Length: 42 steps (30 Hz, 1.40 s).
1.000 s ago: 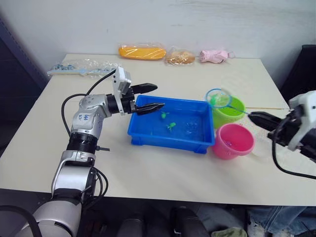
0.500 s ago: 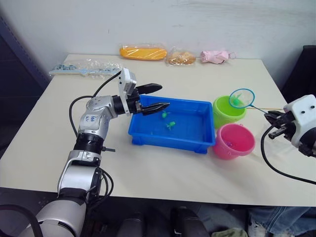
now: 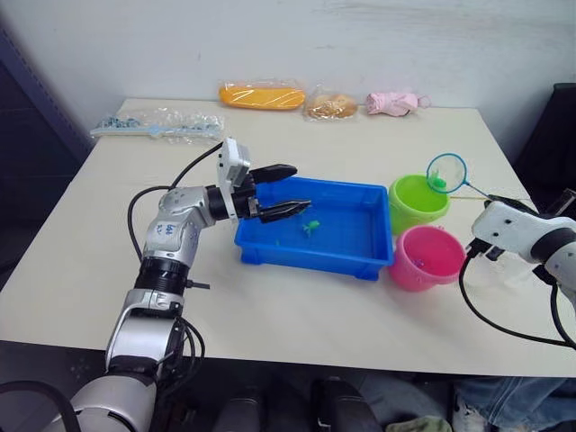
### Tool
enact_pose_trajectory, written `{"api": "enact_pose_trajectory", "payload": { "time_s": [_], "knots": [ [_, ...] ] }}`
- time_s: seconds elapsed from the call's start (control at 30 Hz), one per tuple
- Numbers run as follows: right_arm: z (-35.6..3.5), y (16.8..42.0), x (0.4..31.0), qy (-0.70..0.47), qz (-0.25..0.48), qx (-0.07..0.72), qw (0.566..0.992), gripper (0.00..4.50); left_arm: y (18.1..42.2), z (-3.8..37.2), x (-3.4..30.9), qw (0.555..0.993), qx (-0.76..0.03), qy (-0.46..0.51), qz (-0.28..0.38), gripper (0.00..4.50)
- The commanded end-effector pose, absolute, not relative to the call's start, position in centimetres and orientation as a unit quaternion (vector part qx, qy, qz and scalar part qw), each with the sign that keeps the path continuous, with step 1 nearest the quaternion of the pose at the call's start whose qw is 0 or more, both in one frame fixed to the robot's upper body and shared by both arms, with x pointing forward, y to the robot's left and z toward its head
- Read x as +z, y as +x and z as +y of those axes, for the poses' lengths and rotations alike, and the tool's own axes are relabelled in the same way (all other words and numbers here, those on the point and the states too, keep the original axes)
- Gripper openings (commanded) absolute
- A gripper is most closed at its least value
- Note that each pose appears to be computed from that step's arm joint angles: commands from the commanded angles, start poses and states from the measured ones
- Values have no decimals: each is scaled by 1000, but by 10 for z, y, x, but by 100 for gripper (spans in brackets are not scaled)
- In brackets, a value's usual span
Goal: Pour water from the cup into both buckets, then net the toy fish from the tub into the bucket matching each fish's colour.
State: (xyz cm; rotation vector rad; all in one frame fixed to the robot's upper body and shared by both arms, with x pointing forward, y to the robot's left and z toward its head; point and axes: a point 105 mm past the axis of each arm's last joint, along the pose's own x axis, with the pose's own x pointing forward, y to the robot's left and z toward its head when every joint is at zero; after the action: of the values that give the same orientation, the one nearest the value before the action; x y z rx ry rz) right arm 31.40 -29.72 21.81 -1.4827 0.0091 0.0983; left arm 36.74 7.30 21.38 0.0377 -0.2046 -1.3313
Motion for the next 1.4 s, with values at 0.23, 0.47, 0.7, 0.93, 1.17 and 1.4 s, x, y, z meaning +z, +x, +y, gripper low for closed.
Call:
{"api": "enact_pose_trajectory", "payload": {
  "time_s": [0.23,0.47,0.7,0.93,1.17,1.4],
  "knots": [
    [-290,314,220,-766,-63,54,638,0,364,69,223,778,-616,24,-121,448],
    [-294,315,206,-801,-51,82,590,0,367,67,225,777,-615,24,-130,448],
    [-284,311,234,-629,-94,71,768,0,370,84,227,787,-600,35,-139,448],
    [-235,299,241,-341,-70,213,913,0,374,135,231,809,-566,83,-134,448],
    [-190,307,194,-303,79,295,903,0,376,192,225,838,-521,137,-90,448],
    [-178,330,171,-317,133,286,894,0,370,209,218,852,-502,130,-76,448]
  ]
}}
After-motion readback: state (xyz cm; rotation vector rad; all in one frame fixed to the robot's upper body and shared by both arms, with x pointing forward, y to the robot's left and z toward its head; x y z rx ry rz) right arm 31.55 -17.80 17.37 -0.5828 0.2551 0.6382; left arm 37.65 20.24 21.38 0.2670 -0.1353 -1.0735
